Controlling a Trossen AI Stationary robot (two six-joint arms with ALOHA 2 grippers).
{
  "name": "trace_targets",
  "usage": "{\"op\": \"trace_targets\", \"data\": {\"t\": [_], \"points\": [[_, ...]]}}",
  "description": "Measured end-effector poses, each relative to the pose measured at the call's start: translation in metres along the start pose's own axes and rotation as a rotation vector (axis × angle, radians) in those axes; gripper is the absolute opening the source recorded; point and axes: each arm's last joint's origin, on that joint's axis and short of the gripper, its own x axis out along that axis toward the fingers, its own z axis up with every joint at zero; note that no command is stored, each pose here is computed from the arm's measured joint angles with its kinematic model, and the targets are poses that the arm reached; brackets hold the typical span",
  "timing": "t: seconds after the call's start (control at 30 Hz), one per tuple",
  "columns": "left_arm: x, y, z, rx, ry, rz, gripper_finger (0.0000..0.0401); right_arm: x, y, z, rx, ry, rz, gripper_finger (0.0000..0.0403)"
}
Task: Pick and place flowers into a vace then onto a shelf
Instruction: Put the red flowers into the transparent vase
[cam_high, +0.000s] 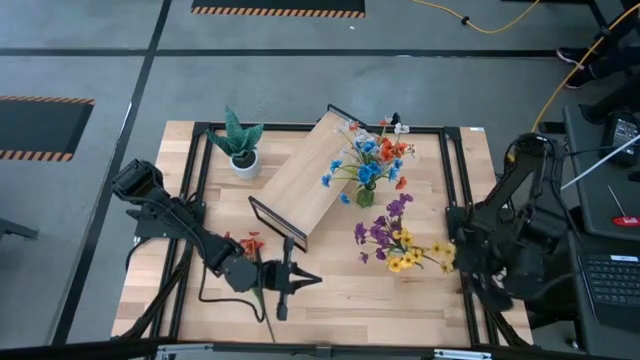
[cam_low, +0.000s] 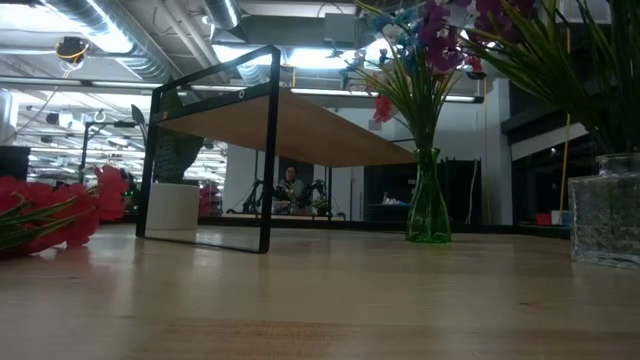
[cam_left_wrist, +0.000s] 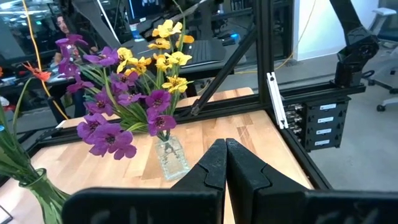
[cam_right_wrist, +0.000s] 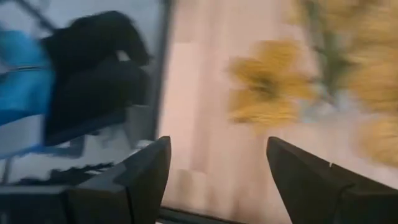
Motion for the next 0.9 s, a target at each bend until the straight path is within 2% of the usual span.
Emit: {"op": "trace_targets", "data": {"t": [0.17,0.23,0.4,0.53,0.7,0.9], "points": [[-0.002,-0.003,0.000,0.001,-0.001,-0.009,0.0001,-0.005,0.023,0.000,-0.169,-0.098,0.189,0.0266],[-0.002,-0.003,0.000,0.001,-0.002,-0.011,0.0001,-0.008,0.029,0.002,-0.265,-0.190,0.201,0.0266],[-0.002,-0.003,0.000,-0.001,-0.001,0.010,0.0001,-0.010,0.032,0.009,-0.437,-0.460,0.024,0.0266],[-0.002,-0.002,0.000,-0.053,0.000,0.056,0.0001,-0.011,0.032,0.016,-0.485,-0.574,-0.087,0.0266],[-0.005,-0.005,0.000,-0.085,-0.002,0.072,0.0001,-0.012,0.031,0.022,-0.507,-0.613,-0.127,0.0266],[-0.009,-0.011,0.011,-0.087,0.027,0.170,0.0001,-0.009,0.026,0.029,-0.489,-0.618,-0.167,0.0266]]}}
